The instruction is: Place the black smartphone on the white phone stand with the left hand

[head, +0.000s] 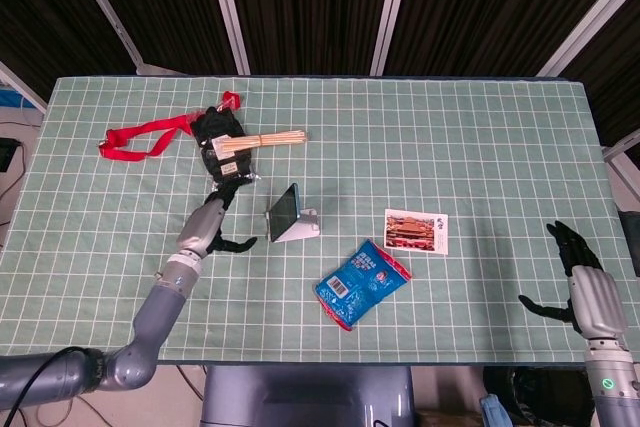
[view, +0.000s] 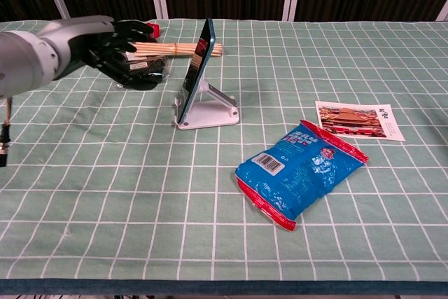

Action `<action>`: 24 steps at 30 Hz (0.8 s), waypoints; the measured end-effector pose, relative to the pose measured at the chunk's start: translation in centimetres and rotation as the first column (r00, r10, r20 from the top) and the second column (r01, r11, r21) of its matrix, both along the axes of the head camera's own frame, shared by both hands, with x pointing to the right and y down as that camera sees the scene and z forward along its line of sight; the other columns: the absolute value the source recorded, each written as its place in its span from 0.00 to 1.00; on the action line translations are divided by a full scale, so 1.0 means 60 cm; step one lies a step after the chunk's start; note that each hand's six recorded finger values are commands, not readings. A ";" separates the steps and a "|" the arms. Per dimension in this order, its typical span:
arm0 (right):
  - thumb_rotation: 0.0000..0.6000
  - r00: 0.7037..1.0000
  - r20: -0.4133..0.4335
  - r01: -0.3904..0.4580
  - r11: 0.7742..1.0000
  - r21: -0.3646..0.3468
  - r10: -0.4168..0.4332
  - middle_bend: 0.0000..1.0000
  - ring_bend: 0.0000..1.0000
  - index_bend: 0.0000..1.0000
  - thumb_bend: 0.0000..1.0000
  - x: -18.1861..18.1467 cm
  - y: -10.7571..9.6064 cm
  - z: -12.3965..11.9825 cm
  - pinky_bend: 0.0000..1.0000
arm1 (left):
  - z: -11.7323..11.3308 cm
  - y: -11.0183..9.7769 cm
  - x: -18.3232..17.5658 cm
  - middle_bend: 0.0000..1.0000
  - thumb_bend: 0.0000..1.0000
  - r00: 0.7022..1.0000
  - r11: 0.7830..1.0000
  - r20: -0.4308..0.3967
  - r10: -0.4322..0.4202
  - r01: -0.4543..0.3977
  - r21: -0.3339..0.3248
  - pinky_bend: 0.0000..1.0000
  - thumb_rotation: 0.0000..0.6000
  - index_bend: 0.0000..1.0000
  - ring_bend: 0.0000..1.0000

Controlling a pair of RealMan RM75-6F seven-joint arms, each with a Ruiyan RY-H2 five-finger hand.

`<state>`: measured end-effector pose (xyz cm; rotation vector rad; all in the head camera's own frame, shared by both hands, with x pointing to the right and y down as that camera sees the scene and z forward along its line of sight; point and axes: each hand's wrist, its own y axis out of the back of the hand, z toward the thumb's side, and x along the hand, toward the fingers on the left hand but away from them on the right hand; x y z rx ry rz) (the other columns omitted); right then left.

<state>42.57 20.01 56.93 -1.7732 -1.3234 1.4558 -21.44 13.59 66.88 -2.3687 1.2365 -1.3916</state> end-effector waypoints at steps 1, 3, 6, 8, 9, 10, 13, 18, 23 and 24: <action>1.00 1.000 -0.001 0.002 1.000 0.001 -0.002 0.00 0.00 0.00 0.10 0.000 0.000 0.000 0.15 | -0.006 0.002 -0.010 0.00 0.21 1.000 1.000 0.015 0.008 -0.009 0.018 0.00 1.00 0.00 0.00; 1.00 1.000 -0.004 0.003 1.000 0.002 -0.003 0.00 0.00 0.00 0.10 0.000 0.000 0.000 0.15 | -0.021 0.009 -0.035 0.00 0.21 0.998 0.998 0.051 0.029 -0.032 0.061 0.00 1.00 0.00 0.00; 1.00 1.000 -0.009 0.006 1.000 0.004 -0.006 0.00 0.00 0.00 0.10 0.000 0.000 -0.001 0.15 | -0.041 0.021 -0.072 0.00 0.20 0.991 0.989 0.115 0.062 -0.076 0.123 0.00 1.00 0.00 0.00; 1.00 1.000 -0.014 0.008 1.000 0.004 -0.008 0.00 0.00 0.00 0.10 0.000 0.001 0.000 0.15 | -0.051 0.032 -0.095 0.00 0.20 0.983 0.981 0.163 0.086 -0.112 0.160 0.00 1.00 0.00 0.00; 1.00 1.000 -0.016 0.009 1.000 0.004 -0.009 0.00 0.00 0.00 0.10 -0.001 0.001 0.000 0.15 | -0.059 0.040 -0.111 0.00 0.20 0.975 0.973 0.197 0.099 -0.136 0.184 0.00 1.00 0.00 0.00; 1.00 1.000 -0.018 0.009 1.000 0.003 -0.009 0.00 0.00 0.00 0.10 -0.001 0.001 0.000 0.15 | -0.064 0.047 -0.124 0.00 0.20 0.969 0.968 0.223 0.107 -0.153 0.200 0.00 1.00 0.00 0.00; 1.00 1.000 -0.021 0.009 1.000 0.004 -0.009 0.00 0.00 0.00 0.10 -0.001 0.001 0.000 0.15 | -0.081 0.076 -0.173 0.00 0.18 0.941 0.948 0.318 0.120 -0.204 0.245 0.00 1.00 0.00 0.00; 1.00 1.000 -0.025 0.010 1.000 0.007 -0.010 0.00 0.00 0.00 0.10 -0.002 0.001 -0.001 0.15 | -0.101 0.129 -0.260 0.00 0.13 0.870 0.925 0.481 0.110 -0.267 0.272 0.00 1.00 0.00 0.00; 1.00 0.999 -0.031 0.022 1.000 0.010 -0.021 0.00 0.00 0.00 0.10 -0.003 0.001 -0.001 0.15 | -0.119 0.173 -0.327 0.00 0.13 0.794 0.921 0.601 0.087 -0.294 0.256 0.00 1.00 0.00 0.00; 1.00 0.999 -0.032 0.023 1.000 0.011 -0.023 0.00 0.00 0.00 0.10 -0.003 0.001 -0.001 0.15 | -0.124 0.182 -0.339 0.00 0.13 0.788 0.925 0.611 0.074 -0.284 0.254 0.00 1.00 0.00 0.00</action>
